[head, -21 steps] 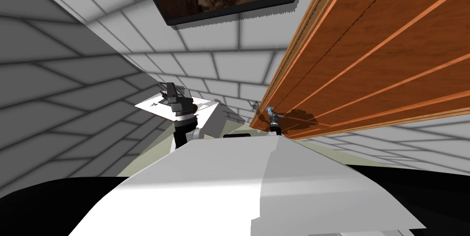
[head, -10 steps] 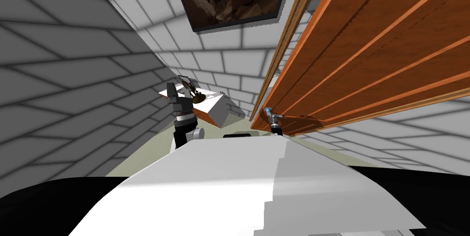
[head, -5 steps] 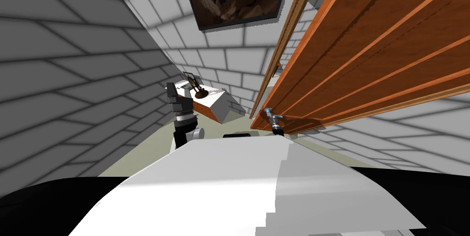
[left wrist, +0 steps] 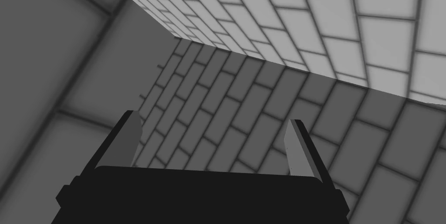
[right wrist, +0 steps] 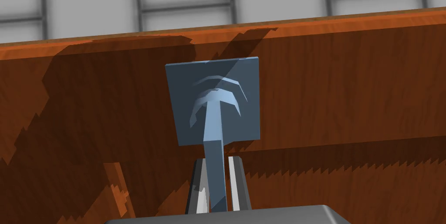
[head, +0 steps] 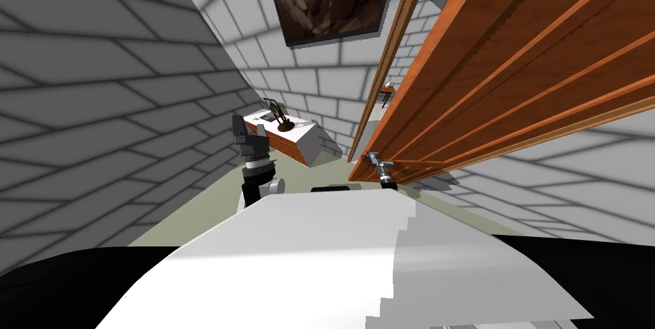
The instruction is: Pull the door open
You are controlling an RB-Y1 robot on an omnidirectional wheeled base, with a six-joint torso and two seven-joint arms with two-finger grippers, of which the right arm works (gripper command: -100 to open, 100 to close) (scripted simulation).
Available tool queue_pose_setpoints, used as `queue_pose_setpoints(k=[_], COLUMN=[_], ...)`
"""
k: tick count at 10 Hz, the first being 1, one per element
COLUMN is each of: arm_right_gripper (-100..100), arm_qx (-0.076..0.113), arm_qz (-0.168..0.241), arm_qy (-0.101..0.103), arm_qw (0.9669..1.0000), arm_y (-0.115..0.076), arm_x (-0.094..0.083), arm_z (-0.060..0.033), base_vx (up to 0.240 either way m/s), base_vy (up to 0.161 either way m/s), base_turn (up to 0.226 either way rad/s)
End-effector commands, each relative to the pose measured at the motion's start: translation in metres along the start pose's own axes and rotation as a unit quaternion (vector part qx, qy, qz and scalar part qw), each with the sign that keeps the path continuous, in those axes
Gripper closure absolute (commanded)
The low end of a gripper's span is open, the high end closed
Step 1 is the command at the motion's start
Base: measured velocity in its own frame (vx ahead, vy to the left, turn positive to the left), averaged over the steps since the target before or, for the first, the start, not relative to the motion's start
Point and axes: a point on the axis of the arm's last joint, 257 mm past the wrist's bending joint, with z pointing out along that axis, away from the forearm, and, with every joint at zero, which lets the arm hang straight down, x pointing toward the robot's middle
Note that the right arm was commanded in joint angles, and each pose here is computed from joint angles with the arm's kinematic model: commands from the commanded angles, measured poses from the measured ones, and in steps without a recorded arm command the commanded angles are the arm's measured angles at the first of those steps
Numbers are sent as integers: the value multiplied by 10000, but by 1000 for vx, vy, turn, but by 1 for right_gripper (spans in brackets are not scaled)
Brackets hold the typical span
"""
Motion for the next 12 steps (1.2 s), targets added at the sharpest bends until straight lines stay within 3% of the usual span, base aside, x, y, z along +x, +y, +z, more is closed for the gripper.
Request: queue_pose_setpoints(k=[1, 9, 10, 12], arm_right_gripper=[100, 100, 100, 100], arm_qx=[-14, -30, -17, -14], arm_qz=[-9, -6, -7, -3], arm_qy=[88, 480, 452, 521], arm_qw=[10000, 9988, 9990, 9986], arm_y=[3, 22, 8, -3], arm_x=[-24, -98, -83, -117], arm_z=[-97, -503, -470, -622], base_vx=[-166, -197, -76, -192], base_vy=[-39, -59, -19, -81], base_turn=[176, 131, 24, 233])
